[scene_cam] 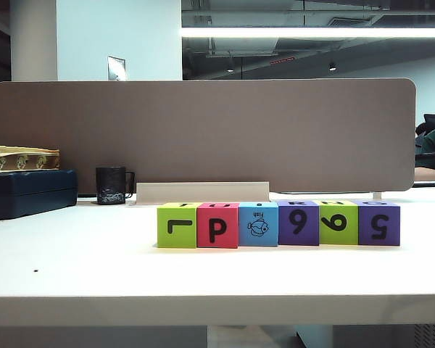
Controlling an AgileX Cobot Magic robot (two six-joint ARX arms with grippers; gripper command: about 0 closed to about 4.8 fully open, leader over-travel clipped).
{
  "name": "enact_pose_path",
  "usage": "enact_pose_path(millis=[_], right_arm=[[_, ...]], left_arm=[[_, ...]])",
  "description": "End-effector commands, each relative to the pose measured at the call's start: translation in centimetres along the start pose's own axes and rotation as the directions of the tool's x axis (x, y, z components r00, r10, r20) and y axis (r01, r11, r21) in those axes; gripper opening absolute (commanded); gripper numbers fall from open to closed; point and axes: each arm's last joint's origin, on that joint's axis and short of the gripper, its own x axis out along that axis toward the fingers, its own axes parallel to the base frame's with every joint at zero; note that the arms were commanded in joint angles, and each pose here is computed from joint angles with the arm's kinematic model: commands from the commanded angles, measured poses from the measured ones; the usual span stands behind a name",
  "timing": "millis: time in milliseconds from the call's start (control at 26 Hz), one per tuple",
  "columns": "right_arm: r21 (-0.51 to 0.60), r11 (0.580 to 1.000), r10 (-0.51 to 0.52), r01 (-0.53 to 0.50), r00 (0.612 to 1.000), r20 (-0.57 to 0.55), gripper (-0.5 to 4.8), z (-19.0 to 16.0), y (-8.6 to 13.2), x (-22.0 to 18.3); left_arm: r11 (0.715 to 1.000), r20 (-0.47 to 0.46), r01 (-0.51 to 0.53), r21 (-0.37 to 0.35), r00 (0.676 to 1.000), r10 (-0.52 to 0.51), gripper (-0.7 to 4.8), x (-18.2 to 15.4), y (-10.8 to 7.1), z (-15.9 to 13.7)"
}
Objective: Select the appropriate blocks from the scattered letter blocks on the table and arrange them in a row to spell out "TURING".
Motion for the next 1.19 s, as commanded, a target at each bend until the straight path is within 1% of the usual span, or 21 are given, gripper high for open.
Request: enact_pose_path(millis=[38, 499, 692, 884, 1191], right_arm=[[-0.004, 1.000, -0.025, 0.025, 0.999, 0.026, -0.01, -0.1, -0.1, -0.1], [-0.002, 1.000, -0.028, 0.028, 1.000, 0.012, -0.01, -2.1, -0.1, -0.2], [-0.002, 0.999, -0.054, 0.054, 0.999, -0.003, -0.01, -2.3, -0.1, -0.3], [0.002, 0.998, -0.057, 0.057, 0.995, -0.080, -0.01, -3.1, -0.1, -0.3], [0.008, 0.998, -0.055, 0.058, 0.976, -0.212, -0.01, -4.3, -0.1, -0.5]], left_arm=[[1.000, 0.000, 0.003, 0.000, 1.000, -0.003, -0.05, 0.0, 0.0, -0.1], [1.000, 0.000, 0.003, 0.000, 1.000, -0.003, -0.05, 0.0, 0.0, -0.1], [1.000, 0.000, 0.003, 0.000, 1.000, -0.003, -0.05, 0.0, 0.0, -0.1], [1.000, 0.000, 0.003, 0.000, 1.000, -0.003, -0.05, 0.0, 0.0, -0.1], [1.000, 0.000, 0.003, 0.001, 1.000, -0.003, -0.05, 0.0, 0.0, -0.1]])
